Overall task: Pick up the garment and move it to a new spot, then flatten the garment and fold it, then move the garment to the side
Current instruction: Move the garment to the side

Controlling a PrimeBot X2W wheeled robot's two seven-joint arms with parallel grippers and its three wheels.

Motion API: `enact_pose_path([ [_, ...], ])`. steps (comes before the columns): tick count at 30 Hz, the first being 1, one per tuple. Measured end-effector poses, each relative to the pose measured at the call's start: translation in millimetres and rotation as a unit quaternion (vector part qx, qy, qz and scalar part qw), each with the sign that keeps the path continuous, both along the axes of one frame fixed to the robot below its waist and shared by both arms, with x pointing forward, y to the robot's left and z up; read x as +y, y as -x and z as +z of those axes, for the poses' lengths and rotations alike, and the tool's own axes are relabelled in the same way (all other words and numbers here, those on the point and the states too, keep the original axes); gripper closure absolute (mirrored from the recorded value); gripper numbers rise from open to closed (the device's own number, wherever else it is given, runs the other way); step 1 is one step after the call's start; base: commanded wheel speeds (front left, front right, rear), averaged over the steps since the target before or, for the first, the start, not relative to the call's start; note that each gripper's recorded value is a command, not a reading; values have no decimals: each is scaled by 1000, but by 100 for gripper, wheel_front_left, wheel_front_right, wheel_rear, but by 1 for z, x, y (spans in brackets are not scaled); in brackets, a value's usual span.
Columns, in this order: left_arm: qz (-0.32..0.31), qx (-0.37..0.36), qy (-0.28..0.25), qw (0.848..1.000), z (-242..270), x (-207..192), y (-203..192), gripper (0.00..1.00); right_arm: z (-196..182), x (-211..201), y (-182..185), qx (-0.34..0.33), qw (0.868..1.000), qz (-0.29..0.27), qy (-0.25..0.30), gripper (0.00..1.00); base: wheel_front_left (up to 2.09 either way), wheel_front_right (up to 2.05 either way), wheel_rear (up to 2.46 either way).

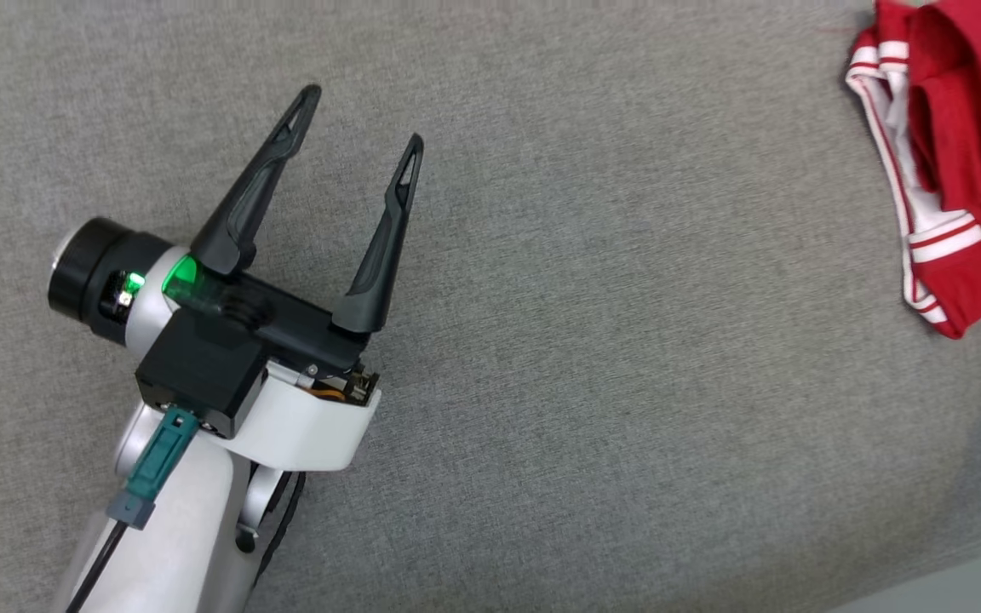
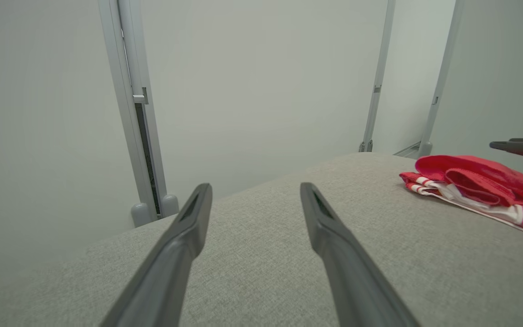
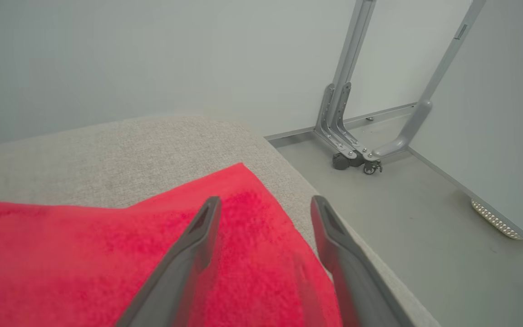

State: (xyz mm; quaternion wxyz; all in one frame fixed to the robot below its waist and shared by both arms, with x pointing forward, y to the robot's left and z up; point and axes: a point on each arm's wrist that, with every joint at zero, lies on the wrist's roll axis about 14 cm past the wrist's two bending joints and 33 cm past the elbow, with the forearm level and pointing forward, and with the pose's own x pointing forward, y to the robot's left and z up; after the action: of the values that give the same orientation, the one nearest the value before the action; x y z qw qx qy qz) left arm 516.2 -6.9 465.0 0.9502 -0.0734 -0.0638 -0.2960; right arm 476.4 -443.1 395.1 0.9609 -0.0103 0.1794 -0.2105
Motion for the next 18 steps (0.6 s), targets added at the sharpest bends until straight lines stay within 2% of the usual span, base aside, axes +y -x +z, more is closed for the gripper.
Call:
enact_pose_path([
  [6,4,12,5,1000,8,-2,18,0,23,29,15,-43,999,31,-12,0,0,0,0],
  [18,53,18,17,998,37,20,54,0,57,139,54,-141,980,126,-61,0,0,0,0],
])
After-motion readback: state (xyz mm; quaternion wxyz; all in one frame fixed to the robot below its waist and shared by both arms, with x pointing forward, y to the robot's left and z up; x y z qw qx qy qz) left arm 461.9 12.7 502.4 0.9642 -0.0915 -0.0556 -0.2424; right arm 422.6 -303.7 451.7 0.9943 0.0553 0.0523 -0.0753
